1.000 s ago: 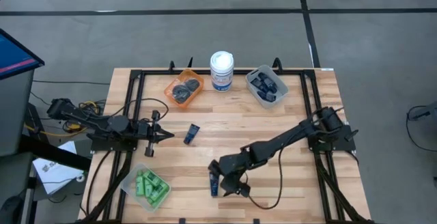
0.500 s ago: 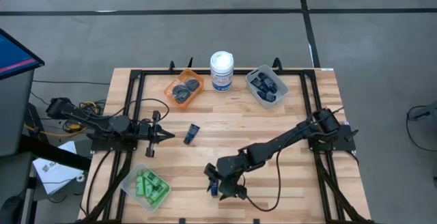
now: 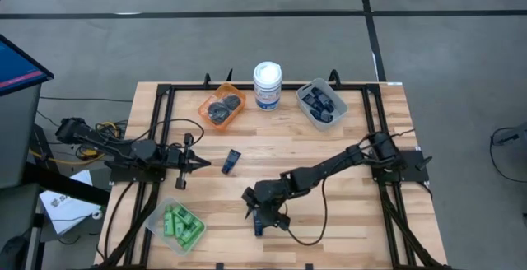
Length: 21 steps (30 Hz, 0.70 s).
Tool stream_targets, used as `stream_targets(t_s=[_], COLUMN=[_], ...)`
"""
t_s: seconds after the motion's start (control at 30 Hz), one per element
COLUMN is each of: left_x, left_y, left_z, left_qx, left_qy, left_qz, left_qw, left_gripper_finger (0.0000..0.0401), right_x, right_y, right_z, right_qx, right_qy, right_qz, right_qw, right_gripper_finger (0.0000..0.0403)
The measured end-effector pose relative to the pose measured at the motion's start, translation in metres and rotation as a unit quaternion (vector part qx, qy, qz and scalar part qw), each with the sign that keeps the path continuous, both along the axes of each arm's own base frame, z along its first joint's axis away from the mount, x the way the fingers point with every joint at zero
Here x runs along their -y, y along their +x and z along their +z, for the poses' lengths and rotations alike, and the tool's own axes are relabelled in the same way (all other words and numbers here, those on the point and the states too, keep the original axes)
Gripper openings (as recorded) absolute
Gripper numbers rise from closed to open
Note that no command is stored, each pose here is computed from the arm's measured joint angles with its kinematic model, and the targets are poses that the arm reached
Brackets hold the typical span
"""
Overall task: Pick & Place Travel size toiletries
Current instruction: Put the shaving cream into the gray bin
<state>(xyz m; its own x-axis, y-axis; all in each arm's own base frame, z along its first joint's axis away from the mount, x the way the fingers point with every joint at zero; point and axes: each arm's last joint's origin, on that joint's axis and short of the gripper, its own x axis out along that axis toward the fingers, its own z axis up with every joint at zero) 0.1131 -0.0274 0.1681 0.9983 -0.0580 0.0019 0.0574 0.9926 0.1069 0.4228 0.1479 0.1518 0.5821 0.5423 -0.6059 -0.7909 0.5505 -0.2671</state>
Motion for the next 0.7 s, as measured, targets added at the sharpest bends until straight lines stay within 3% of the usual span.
stream_targets(t_s=[0.43, 0.7], left_x=[0.000, 0.000], left_y=[0.000, 0.000], left_z=[0.001, 0.001], left_qx=[0.004, 0.004], left_qy=[-0.001, -0.001], left_qz=[0.000, 0.000], left_qw=[1.000, 1.000], left_gripper_finger=[0.0001, 0.0001], right_x=[0.007, 0.007], right_y=[0.001, 0.002], right_z=[-0.010, -0.032], right_qx=[-0.036, -0.056], right_qy=[0.029, 0.025], right_qz=[0.030, 0.040], right_qw=[0.998, 0.997], right_gripper_finger=[0.0276, 0.0276])
